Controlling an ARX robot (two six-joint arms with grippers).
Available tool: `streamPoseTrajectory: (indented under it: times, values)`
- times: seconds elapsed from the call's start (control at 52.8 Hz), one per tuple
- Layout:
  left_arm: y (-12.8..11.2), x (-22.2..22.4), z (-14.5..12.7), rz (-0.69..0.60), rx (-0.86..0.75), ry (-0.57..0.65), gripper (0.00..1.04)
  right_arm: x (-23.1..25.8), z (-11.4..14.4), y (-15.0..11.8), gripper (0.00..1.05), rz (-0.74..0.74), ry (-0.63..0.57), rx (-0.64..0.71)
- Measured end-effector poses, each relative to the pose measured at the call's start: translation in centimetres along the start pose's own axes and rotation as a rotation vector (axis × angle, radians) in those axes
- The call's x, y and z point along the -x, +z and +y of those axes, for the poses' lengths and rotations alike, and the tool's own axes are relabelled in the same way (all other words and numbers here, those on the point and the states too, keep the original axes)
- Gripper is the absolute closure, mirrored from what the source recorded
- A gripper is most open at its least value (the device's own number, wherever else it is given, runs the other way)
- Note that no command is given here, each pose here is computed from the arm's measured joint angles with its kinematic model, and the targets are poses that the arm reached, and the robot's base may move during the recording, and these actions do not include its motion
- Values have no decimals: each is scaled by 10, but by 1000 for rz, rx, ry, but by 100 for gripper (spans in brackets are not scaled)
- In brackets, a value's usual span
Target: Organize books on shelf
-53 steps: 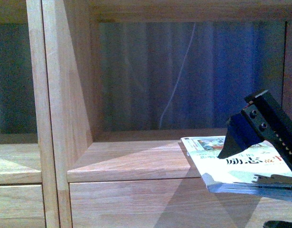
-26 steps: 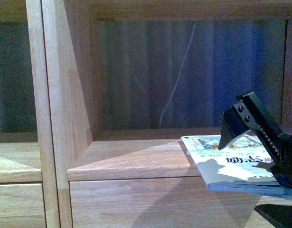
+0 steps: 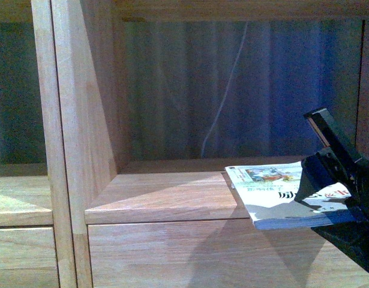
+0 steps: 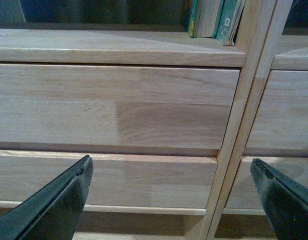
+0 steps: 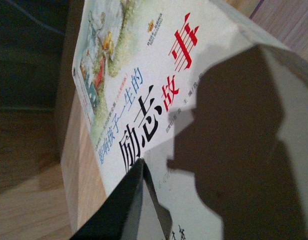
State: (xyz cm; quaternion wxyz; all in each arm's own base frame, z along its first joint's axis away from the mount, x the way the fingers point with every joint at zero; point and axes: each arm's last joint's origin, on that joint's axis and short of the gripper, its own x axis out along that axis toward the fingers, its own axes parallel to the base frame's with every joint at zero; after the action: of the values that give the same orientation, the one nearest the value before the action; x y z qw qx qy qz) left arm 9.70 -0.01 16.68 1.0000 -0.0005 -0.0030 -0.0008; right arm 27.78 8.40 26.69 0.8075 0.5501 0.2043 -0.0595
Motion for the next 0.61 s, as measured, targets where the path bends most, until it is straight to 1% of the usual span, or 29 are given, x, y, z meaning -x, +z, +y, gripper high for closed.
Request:
streamPoseTrajectory:
  times: [0.095,0.133,0.171,0.417,0.606]
  values:
    - [0,0,0,0,0,0,7,4,2,2,87,1,16,2]
    - [0,0,0,0,0,0,7,6,4,3,93,1,25,3]
    - [0,0,0,0,0,0,7,8,4,5,96,-1,30,6]
    - [0,0,0,0,0,0,7,21,4,16,97,-18,55,44]
    - [0,0,0,0,0,0,7,32,5,29,97,-63,90,81]
